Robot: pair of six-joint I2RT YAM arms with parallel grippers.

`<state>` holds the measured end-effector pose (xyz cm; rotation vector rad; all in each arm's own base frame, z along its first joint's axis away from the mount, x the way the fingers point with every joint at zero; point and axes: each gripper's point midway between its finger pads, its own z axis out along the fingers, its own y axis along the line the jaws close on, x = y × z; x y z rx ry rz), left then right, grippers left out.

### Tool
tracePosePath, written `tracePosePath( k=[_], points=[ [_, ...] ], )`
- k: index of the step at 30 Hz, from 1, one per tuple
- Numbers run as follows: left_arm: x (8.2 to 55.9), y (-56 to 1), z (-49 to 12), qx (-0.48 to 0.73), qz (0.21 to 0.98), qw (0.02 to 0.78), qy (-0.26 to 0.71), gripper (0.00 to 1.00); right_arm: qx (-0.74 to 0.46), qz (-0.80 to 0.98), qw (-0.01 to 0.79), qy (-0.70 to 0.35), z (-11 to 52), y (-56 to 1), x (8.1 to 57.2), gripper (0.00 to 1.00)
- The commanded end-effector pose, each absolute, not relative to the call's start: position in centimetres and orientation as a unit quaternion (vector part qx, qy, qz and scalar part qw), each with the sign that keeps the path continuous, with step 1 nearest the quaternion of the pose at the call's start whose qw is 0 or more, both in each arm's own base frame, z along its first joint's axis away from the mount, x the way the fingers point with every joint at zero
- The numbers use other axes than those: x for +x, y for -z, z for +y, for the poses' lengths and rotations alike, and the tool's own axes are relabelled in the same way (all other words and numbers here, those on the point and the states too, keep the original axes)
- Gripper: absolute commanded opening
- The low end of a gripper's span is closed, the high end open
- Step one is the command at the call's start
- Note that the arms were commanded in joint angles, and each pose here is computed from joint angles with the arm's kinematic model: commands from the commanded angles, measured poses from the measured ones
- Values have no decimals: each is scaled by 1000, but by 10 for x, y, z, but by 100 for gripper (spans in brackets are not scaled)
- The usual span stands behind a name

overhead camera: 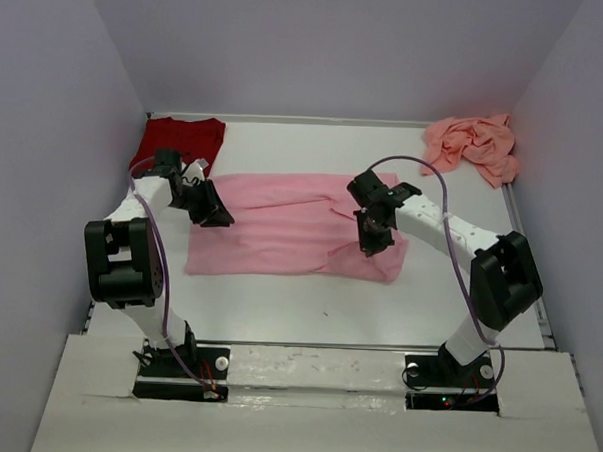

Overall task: Fold and stack the t-shirts
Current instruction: Fold the tshirt

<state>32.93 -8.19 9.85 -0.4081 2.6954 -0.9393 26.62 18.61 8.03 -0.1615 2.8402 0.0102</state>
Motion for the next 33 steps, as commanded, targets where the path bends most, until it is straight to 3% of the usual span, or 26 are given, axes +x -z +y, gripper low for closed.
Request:
tracePosePath(
  k=[1, 18, 23, 33],
  points=[
    [326, -101, -83, -134, 927, 121, 329, 31, -58, 986, 155, -22, 178, -99, 280, 0],
    [296, -108, -71, -160, 928, 113, 317, 31, -72, 985, 155, -32, 181, -69, 347, 0],
    [283, -121, -52, -206, 920, 161, 293, 30, -75, 984, 157, -35, 174, -61, 360, 0],
    [245, -107, -29, -259, 905, 189, 279, 29, -79, 984, 156, -34, 159, -47, 391, 0]
  ],
)
